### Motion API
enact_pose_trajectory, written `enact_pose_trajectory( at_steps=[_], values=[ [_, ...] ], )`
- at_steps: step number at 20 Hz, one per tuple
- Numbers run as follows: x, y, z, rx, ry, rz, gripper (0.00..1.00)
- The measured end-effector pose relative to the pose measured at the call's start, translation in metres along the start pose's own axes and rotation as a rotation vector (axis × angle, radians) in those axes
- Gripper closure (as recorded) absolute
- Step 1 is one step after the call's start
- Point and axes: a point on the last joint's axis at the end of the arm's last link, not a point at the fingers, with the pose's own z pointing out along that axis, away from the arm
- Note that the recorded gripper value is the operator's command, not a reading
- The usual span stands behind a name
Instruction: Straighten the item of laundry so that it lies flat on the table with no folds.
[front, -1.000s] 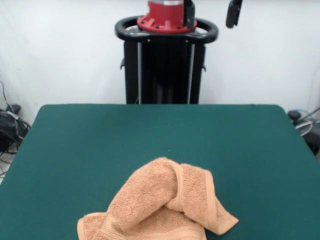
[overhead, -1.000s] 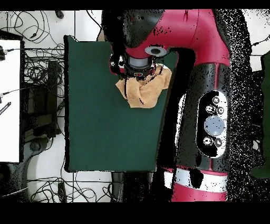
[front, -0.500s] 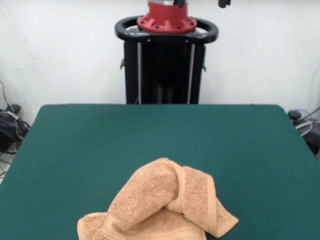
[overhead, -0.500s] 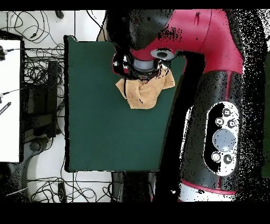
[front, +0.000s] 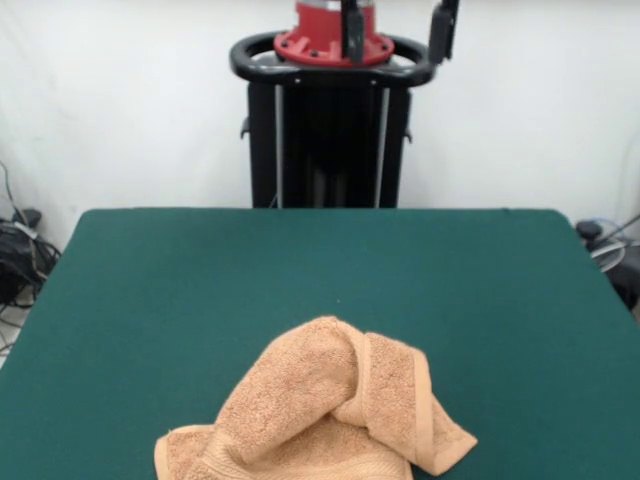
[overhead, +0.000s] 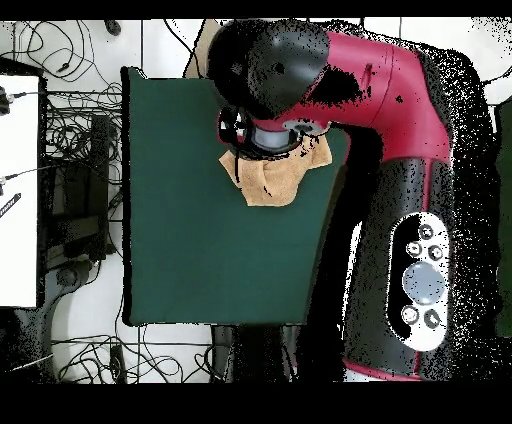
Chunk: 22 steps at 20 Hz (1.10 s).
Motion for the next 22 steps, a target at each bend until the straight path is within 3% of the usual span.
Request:
enact_pose_trajectory(
  at_steps=[6,18,22],
  values=[
    [0.010,0.002,0.029,0.008,-0.092,0.005,0.00],
    [0.063,0.002,0.091,0.019,-0.232,0.053,0.00],
    [0.073,0.005,0.107,0.020,-0.250,0.054,0.00]
  ],
)
